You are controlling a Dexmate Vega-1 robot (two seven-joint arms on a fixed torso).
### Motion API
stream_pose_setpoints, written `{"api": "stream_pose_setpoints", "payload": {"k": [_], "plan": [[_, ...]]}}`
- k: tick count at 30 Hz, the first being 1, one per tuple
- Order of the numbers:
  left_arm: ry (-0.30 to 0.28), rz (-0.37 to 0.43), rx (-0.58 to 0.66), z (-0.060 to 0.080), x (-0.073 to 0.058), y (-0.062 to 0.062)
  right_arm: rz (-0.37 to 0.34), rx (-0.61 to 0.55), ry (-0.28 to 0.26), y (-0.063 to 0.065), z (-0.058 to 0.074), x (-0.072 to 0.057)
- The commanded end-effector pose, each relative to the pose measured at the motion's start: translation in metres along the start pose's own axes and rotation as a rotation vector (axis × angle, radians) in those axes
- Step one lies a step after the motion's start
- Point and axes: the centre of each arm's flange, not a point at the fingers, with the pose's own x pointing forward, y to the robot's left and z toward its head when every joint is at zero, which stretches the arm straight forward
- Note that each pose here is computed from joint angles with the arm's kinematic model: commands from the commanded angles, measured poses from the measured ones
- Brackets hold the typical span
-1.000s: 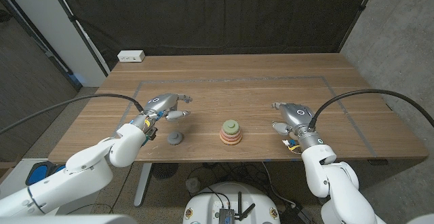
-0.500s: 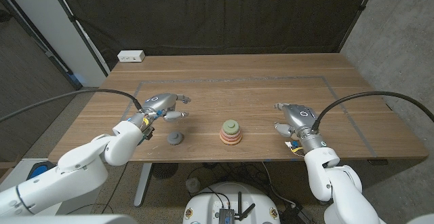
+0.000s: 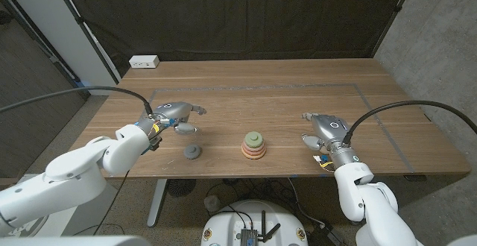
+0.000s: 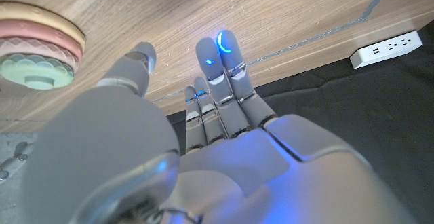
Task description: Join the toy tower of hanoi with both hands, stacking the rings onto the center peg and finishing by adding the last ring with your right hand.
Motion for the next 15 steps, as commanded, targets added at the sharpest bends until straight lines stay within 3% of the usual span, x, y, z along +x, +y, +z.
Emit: {"api": "stream_pose_setpoints", "payload": {"k": [1, 15], "plan": [[-0.043, -0.088, 0.099, -0.001, -0.004, 0.012, 0.006, -0.003, 0.001, 0.001, 0.003, 0.006], [-0.108, -0.161, 0.136, -0.013, -0.007, 0.002, 0.02, -0.009, -0.005, 0.003, 0.01, 0.01]]}}
